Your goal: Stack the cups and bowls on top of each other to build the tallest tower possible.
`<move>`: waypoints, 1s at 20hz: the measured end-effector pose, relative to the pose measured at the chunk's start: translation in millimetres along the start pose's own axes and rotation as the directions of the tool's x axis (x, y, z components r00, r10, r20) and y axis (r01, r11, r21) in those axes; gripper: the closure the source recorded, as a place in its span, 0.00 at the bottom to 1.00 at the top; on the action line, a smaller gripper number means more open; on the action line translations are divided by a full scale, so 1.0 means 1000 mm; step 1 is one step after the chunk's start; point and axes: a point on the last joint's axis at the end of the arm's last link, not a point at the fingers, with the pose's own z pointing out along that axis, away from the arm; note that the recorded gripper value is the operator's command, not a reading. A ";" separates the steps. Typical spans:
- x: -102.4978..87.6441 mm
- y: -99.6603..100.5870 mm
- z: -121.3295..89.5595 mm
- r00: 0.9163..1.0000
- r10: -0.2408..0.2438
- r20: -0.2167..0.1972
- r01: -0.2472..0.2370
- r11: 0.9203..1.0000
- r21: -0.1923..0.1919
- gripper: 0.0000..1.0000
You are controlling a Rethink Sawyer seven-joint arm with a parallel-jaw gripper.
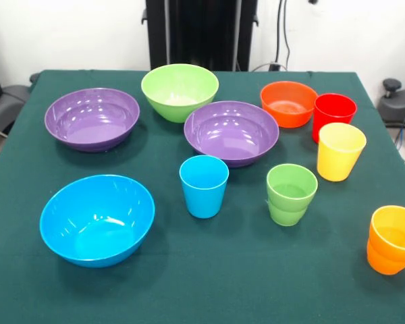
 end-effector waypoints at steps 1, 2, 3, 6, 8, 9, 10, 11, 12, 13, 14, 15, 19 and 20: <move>-0.006 0.003 0.002 1.000 -0.007 -0.004 0.007 1.000 -0.003 0.00; -0.015 0.007 0.006 1.000 -0.019 -0.008 0.019 1.000 -0.006 0.00; -0.020 0.010 0.008 1.000 -0.025 -0.008 0.025 1.000 -0.008 0.00; -0.036 0.016 0.015 0.999 -0.038 -0.004 0.038 0.999 -0.014 0.00; -0.047 0.020 0.020 0.999 -0.046 0.002 0.046 0.999 -0.018 0.00; -0.052 0.022 0.022 0.999 -0.049 0.004 0.049 0.999 -0.020 0.00; -0.057 0.023 0.023 0.999 -0.051 0.008 0.051 0.998 -0.021 0.00; -0.062 0.024 0.025 0.999 -0.053 0.011 0.053 0.998 -0.023 0.00; -0.066 0.024 0.026 0.998 -0.054 0.014 0.054 0.998 -0.024 0.00; -0.070 0.024 0.028 0.998 -0.055 0.017 0.055 0.998 -0.025 0.00; -0.075 0.024 0.029 0.998 -0.055 0.020 0.055 0.998 -0.026 0.00; -0.079 0.024 0.031 0.998 -0.055 0.023 0.055 0.998 -0.028 0.00; -0.094 0.020 0.042 0.998 -0.050 0.026 0.051 0.998 -0.034 0.00; -0.098 0.018 0.046 0.998 -0.051 0.025 0.052 0.998 -0.034 0.00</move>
